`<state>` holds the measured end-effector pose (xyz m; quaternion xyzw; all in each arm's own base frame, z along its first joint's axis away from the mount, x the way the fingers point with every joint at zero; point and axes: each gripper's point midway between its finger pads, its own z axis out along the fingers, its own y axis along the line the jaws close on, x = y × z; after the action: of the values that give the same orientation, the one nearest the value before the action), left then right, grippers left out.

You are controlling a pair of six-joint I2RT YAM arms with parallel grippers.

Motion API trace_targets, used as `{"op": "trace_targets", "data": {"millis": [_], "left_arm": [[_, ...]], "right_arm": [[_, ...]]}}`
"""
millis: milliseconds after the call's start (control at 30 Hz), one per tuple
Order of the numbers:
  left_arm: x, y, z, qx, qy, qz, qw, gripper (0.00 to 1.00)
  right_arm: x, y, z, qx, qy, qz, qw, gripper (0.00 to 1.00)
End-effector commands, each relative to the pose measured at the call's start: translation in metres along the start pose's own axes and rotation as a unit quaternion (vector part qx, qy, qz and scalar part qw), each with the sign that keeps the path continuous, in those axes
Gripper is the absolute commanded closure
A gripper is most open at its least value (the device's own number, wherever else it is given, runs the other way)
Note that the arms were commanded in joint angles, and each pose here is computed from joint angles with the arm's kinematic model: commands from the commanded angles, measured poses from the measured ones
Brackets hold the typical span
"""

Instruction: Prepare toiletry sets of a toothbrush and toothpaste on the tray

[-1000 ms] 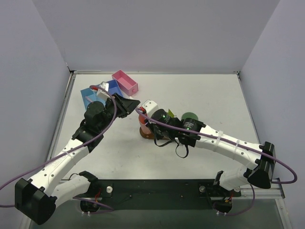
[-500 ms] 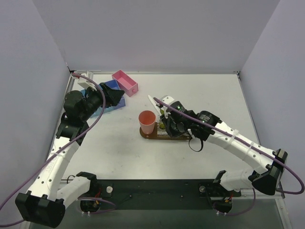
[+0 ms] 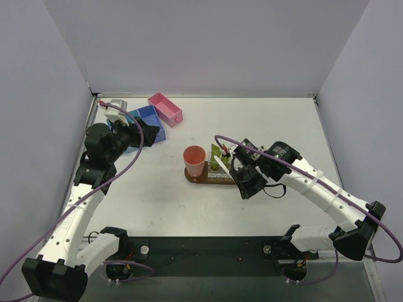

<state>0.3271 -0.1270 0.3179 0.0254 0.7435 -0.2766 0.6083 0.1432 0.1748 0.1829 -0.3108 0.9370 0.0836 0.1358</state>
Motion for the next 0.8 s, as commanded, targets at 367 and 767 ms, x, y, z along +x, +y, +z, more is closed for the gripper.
{"op": "trace_targets", "data": {"millis": [367,767], "left_arm": [[0.004,-0.002,0.000,0.005,0.002,0.032,0.999,0.18],[0.005,-0.004,-0.001,0.002,0.003,0.039,0.999,0.18]], "right_arm": [[0.040,-0.016,-0.006,-0.012,0.142,0.072,0.987,1.00],[0.031,-0.019,0.003,-0.010,0.172,0.080,0.982,1.00]]}}
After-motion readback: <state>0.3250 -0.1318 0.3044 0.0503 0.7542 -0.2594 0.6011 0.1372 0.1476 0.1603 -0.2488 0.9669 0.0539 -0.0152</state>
